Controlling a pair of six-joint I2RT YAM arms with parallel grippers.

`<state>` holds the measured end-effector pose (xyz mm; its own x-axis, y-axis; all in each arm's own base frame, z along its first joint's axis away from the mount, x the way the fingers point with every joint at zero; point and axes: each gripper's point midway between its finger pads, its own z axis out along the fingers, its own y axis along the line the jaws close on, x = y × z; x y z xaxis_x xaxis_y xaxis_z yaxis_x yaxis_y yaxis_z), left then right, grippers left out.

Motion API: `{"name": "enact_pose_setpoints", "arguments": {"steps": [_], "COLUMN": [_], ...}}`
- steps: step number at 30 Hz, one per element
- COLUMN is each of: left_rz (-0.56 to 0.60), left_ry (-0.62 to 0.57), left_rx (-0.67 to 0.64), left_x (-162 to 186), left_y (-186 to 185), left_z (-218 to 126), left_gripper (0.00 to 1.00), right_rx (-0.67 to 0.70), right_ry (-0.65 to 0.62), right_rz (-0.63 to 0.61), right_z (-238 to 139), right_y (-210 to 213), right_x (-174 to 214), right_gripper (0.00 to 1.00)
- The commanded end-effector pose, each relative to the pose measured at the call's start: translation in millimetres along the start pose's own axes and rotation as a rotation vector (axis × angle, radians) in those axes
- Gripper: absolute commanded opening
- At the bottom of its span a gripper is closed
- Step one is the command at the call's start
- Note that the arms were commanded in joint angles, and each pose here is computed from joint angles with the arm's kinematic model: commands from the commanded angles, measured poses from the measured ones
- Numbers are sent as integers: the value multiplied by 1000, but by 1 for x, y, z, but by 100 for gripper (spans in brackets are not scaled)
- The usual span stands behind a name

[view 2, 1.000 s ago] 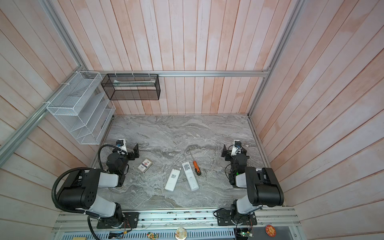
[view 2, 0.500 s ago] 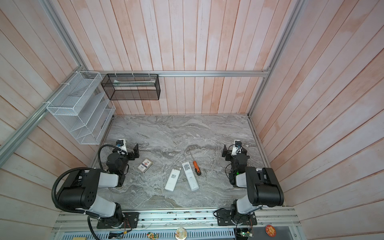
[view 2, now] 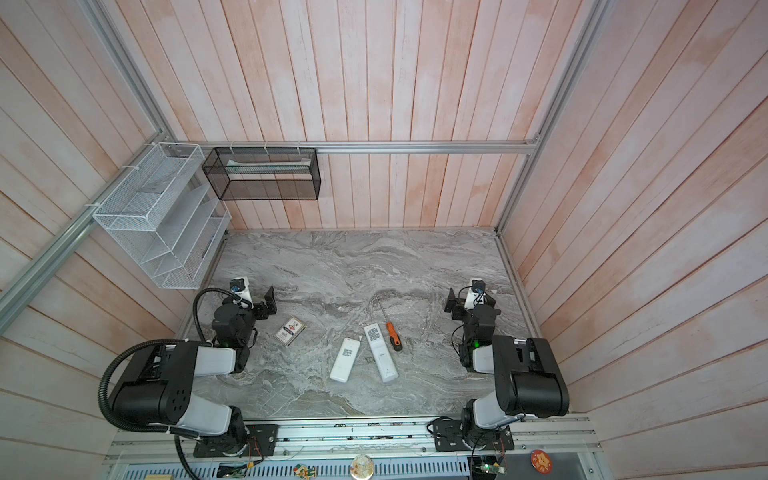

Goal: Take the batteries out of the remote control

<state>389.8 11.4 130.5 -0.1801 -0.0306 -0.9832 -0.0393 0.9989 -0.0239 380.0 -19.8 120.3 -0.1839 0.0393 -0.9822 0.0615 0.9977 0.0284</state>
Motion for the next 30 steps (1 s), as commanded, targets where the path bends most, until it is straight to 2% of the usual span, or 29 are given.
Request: {"name": "enact_pose_setpoints", "arguments": {"steps": [1, 4, 6, 9, 11, 13, 15, 18, 21, 25, 30], "left_rz": [12, 5, -107, -354, -473, -513, -543, -632, -679, -649, -709], "left_ry": [-14, 20, 49, 135, 248, 327, 389, 541, 719, 743, 790], "left_rx": [11, -18, -98, -187, -159, -109, -51, 30, 99, 215, 275], "left_x": [-18, -30, -44, -60, -56, -52, -46, -28, -9, -14, -4], "left_y": [-4, -9, -1, 6, -10, -35, -65, -108, -142, -180, -197], "left_z": [0, -2, -3, -9, -17, -27, -40, -62, -88, -126, -158], "left_gripper": [100, 100, 100, 100, 100, 100, 100, 100, 100, 100, 100], "right_rx": [32, 45, 74, 46, -23, -96, -155, -272, -448, -550, -627], "right_ry": [-17, -46, -31, 28, 41, 40, 92, 220, 371, 634, 907], "right_rz": [20, 27, 76, 93, 101, 137, 221, 328, 370, 290, 150], "right_z": [2, -7, -10, -12, -17, -22, -24, -26, -34, -58, -112], "right_y": [-6, -7, -11, 2, 29, 55, 77, 113, 158, 205, 237], "right_x": [-17, -36, -50, -68, -82, -96, -103, -106, -106, -84, -39], "right_gripper": [98, 98, 98, 98, 98, 98, 98, 98, 98, 98, 98]}}
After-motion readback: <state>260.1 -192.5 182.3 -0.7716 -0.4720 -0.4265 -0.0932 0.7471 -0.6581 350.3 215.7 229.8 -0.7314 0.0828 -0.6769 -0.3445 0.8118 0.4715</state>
